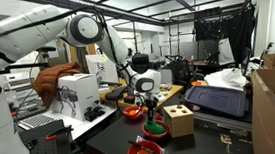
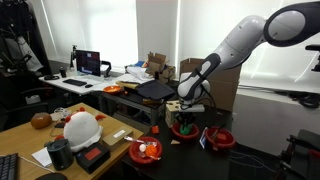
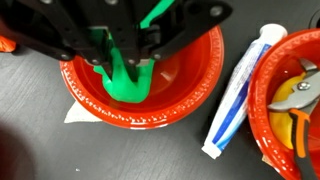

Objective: Remove the green toy from the red bowl

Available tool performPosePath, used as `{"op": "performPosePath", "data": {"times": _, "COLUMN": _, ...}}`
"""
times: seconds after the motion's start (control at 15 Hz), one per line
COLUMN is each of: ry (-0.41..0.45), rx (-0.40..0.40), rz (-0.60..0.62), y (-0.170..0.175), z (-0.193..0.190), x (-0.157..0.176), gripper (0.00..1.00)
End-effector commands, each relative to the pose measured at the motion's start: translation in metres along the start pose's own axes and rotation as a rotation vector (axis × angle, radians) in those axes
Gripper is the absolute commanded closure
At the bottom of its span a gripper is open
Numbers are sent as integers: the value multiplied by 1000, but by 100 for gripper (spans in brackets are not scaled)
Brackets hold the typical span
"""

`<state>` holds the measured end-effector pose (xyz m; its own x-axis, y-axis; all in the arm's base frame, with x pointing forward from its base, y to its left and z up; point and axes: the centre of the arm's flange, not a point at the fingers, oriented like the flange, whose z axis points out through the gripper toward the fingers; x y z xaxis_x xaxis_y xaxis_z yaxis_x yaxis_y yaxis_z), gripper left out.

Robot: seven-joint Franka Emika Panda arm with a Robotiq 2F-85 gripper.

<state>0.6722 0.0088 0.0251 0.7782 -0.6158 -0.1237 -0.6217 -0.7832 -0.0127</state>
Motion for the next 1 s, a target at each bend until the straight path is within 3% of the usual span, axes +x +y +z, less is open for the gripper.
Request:
{"op": "performPosePath", "data": {"times": 0.0, "ry": 4, "rx": 27, "rz": -30, "y": -7, "z": -46, "x": -13, "gripper": 96}}
{"op": "performPosePath", "data": {"times": 0.6, "ry": -12, "rx": 45, "rz": -110, "y": -29, "z": -150, "x": -49, "gripper": 97}}
{"op": "performPosePath", "data": {"times": 0.93, "ry": -97, "rx": 69, "rz": -336, "y": -30, "z": -180, "x": -92, "gripper": 97}}
